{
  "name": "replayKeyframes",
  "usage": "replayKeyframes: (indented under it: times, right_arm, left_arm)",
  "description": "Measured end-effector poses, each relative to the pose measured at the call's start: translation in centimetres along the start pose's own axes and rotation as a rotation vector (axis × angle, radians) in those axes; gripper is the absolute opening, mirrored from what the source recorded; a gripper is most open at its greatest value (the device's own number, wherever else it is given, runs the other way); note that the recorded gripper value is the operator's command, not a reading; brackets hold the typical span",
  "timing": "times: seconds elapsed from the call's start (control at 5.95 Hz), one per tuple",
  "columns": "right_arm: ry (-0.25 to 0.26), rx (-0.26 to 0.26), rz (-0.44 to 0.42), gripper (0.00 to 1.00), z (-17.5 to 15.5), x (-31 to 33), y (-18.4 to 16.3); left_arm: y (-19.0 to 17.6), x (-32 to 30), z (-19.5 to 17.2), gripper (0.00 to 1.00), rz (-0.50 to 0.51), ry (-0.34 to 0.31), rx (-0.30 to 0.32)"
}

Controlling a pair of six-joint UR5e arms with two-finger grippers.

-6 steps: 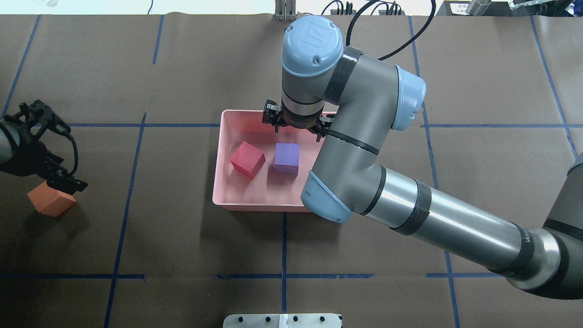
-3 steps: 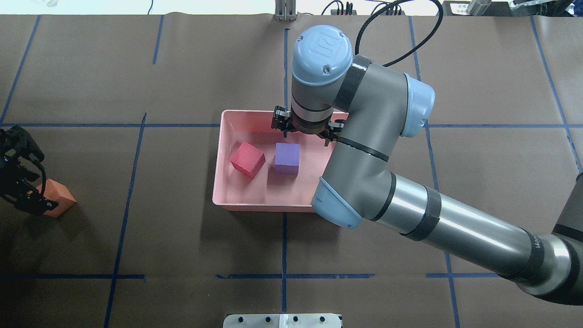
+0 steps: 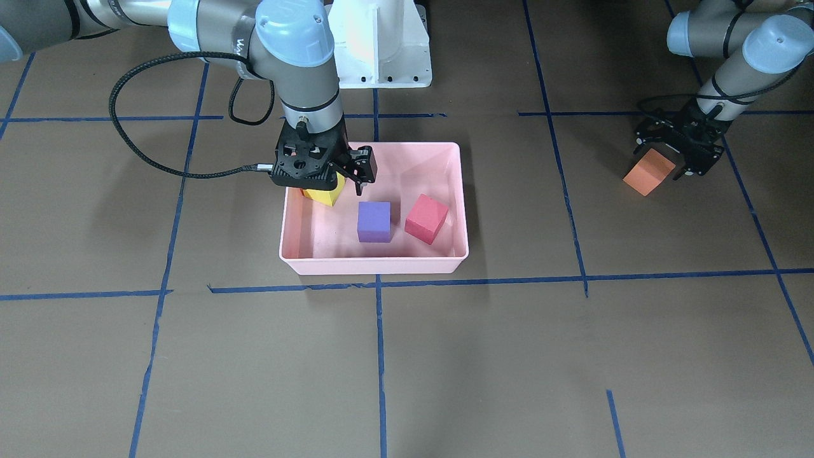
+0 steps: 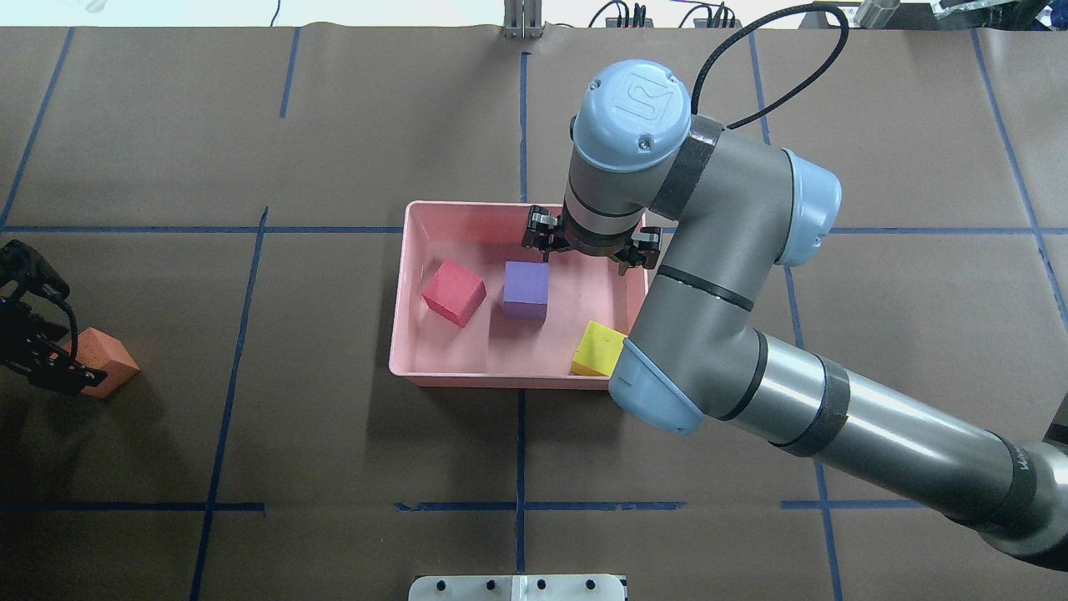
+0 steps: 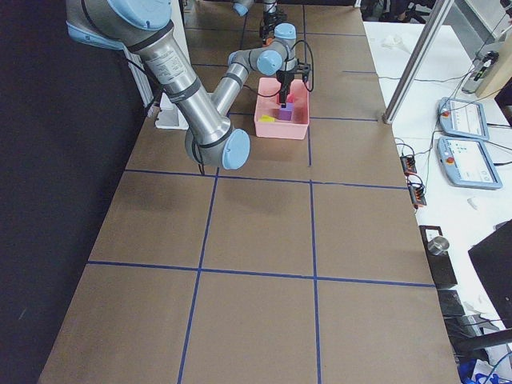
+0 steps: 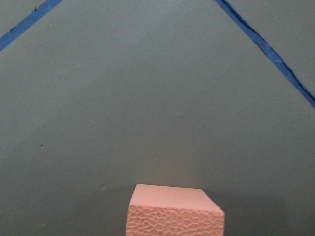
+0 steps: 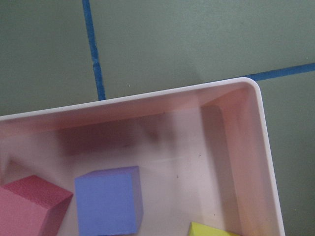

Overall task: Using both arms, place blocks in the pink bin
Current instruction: 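Grasp the orange cube with the left gripper while the right gripper releases the purple cube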

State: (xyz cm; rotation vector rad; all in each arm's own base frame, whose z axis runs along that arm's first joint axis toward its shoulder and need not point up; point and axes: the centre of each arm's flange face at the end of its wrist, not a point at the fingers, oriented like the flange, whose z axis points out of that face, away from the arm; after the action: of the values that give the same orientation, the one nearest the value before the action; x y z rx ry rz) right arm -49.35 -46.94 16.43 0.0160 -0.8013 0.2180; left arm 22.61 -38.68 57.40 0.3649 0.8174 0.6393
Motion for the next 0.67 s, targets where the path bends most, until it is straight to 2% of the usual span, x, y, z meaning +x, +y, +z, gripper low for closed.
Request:
replayKeyframes:
  times: [0.34,0.5,0.67]
  right_arm:
    - [0.008,-0.003,0.002,1.0,0.4,0.6,0.0]
    - [0.008,-0.004,0.001,1.0,0.4,0.7,0.0]
    - [0.008,-0.004,0.001,1.0,0.4,0.7,0.0]
  left_arm:
    - [0.4,-0.3,1.0,0.97,-0.036,0.001,-0.017]
    - [0.6,-0.5,1.7,0.88,-0.045,0.001,-0.031]
    - [0.7,-0.7,2.3,0.65,-0.049,0.002,-0.04]
